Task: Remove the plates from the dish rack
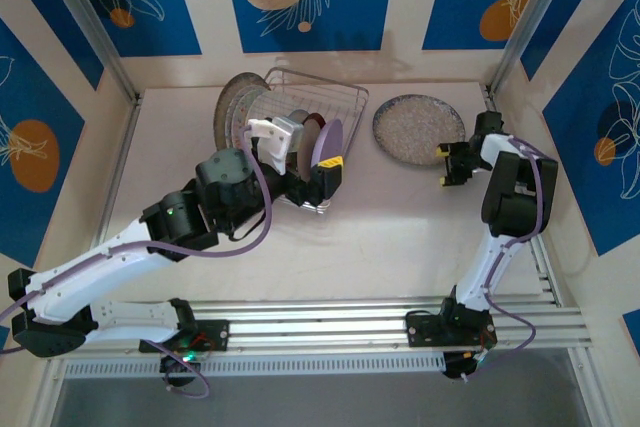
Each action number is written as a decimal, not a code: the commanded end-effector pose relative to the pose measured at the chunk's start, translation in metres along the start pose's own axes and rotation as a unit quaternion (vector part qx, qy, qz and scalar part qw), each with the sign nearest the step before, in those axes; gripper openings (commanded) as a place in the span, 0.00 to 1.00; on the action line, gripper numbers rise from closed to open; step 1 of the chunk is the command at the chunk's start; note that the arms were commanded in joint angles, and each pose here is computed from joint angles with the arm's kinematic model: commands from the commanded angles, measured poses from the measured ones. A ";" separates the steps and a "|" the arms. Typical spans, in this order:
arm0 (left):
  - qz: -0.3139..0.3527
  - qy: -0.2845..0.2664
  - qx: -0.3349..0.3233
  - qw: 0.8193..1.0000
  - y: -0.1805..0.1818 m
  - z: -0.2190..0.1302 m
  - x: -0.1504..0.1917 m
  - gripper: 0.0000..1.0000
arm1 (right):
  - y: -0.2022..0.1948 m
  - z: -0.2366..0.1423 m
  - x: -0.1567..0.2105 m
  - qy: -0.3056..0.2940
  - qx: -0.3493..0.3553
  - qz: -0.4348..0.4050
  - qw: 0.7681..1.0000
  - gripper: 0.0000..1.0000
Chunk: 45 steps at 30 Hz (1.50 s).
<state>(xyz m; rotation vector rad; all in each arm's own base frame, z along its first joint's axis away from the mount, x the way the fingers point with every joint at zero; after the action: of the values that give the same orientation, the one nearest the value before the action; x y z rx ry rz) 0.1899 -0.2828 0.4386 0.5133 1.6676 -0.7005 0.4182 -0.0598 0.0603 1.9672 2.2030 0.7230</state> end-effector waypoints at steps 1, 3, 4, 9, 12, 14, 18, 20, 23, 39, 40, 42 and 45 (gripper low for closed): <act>-0.014 -0.015 -0.006 1.000 0.001 -0.010 -0.017 1.00 | -0.014 -0.027 0.005 -0.021 0.017 0.028 0.999 0.68; -0.012 -0.010 -0.010 1.000 0.002 -0.011 -0.017 1.00 | -0.009 -0.048 0.011 -0.033 0.002 0.019 0.999 0.68; -0.012 -0.009 -0.013 1.000 0.003 -0.012 -0.018 1.00 | -0.007 -0.058 0.015 -0.042 -0.005 0.015 0.999 0.69; -0.016 0.015 -0.043 0.999 0.018 -0.022 -0.023 1.00 | -0.005 -0.128 0.055 -0.085 -0.066 -0.009 0.994 0.72; -0.036 0.048 -0.082 0.995 0.045 -0.032 -0.027 1.00 | 0.012 -0.182 0.098 -0.127 -0.151 -0.088 0.976 0.72; -0.053 0.061 -0.104 0.991 0.066 -0.040 -0.031 1.00 | 0.024 -0.215 0.135 -0.146 -0.204 -0.164 0.954 0.71; -0.112 0.090 -0.161 0.976 0.120 -0.059 -0.033 1.00 | 0.031 -0.267 0.207 -0.136 -0.314 -0.300 0.891 0.69; -0.144 0.114 -0.184 0.966 0.144 -0.063 -0.027 1.00 | 0.028 -0.291 0.238 -0.119 -0.372 -0.362 0.846 0.69; -0.215 0.172 -0.198 0.941 0.182 -0.056 -0.007 1.00 | 0.012 -0.323 0.279 -0.085 -0.441 -0.450 0.772 0.69; -0.192 0.258 -0.200 0.926 0.310 -0.004 0.047 0.86 | -0.083 -0.380 0.339 0.068 -0.516 -0.638 0.567 0.72; -0.180 0.260 -0.202 0.927 0.312 -0.004 0.048 0.86 | -0.083 -0.381 0.340 0.069 -0.519 -0.641 0.561 0.72; -0.158 0.269 -0.195 0.930 0.316 -0.001 0.051 0.83 | -0.084 -0.380 0.341 0.076 -0.520 -0.644 0.556 0.72; -0.150 0.278 -0.177 0.932 0.321 0.003 0.060 0.79 | -0.084 -0.377 0.343 0.082 -0.522 -0.645 0.552 0.72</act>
<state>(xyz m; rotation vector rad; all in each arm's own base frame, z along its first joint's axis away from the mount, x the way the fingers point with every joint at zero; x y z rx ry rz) 0.3909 -0.0579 0.3229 0.0831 2.4235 -0.4741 0.1474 0.1542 0.4432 -0.3122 1.7225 1.2868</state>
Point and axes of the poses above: each hand's point on the last joint's axis, 136 mm out from that joint toward the fingers, its own z axis out along the fingers, its own y axis along the line the jaws close on, x = y × z, the point moved 3 cm from there along -z, back along the fingers, and after that the axes turned 1 degree about z, right-handed, at the moved point
